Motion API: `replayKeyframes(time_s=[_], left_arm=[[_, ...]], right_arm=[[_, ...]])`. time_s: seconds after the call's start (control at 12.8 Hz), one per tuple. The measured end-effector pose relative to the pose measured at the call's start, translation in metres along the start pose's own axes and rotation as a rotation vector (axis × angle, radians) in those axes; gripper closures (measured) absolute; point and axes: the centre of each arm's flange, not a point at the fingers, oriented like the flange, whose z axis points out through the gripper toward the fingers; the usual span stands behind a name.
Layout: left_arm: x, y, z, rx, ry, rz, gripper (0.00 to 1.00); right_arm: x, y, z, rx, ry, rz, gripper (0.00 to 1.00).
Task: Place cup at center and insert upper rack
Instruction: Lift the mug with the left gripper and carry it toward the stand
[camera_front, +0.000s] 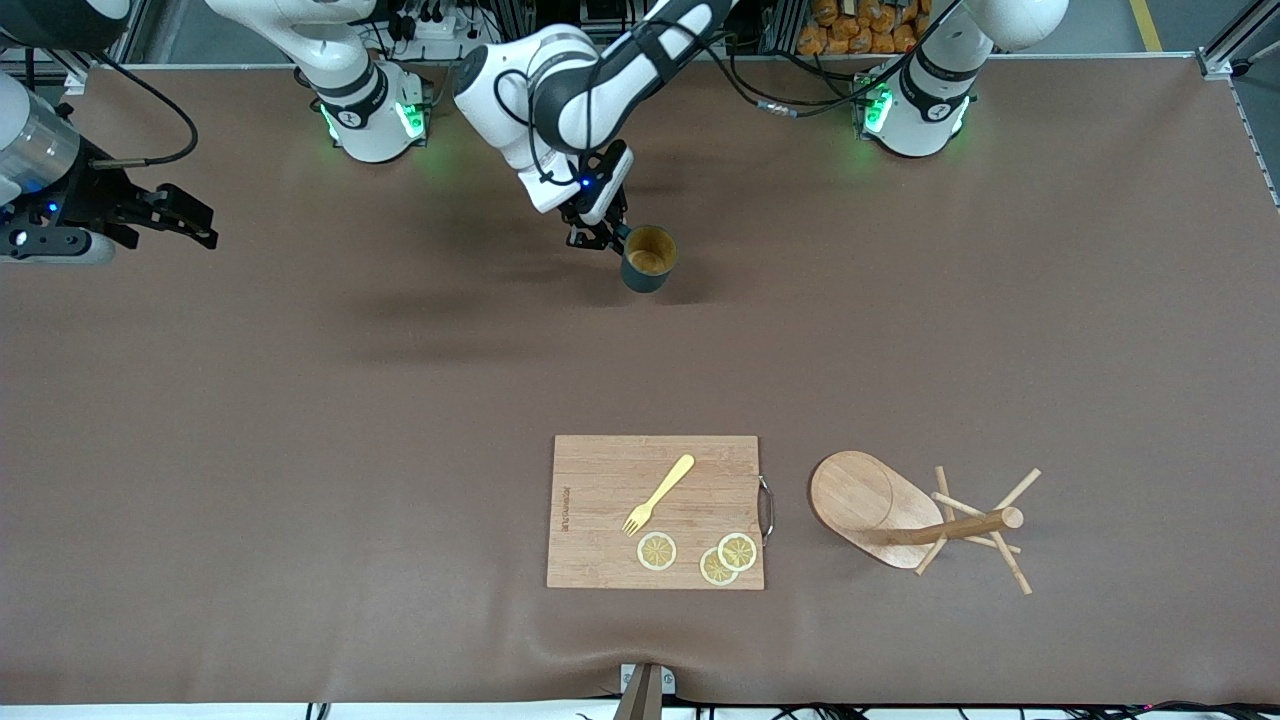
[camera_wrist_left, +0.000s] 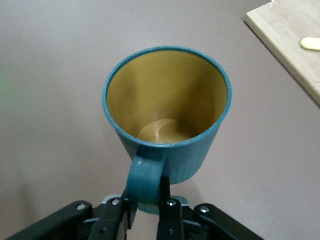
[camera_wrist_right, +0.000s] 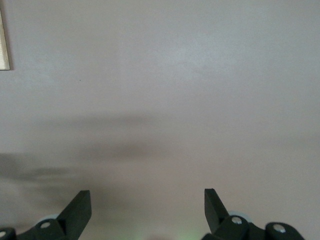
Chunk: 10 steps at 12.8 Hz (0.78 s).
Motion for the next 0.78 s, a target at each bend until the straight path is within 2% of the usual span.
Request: replayKeyframes(time_s=[0.31,0.78], left_arm=[[0.062,0.025,-0.045,-0.02,-0.141,-0.061,0.79],[0.162,0.065,-0.075,-0.025,-0.356,-0.142,0.79]], right_arm=[[0.002,0.0,0.002,0.0,0.002,-0.001,0.0],[0.003,-0.001,0.003,0.0,0.012,-0.003,0.0]])
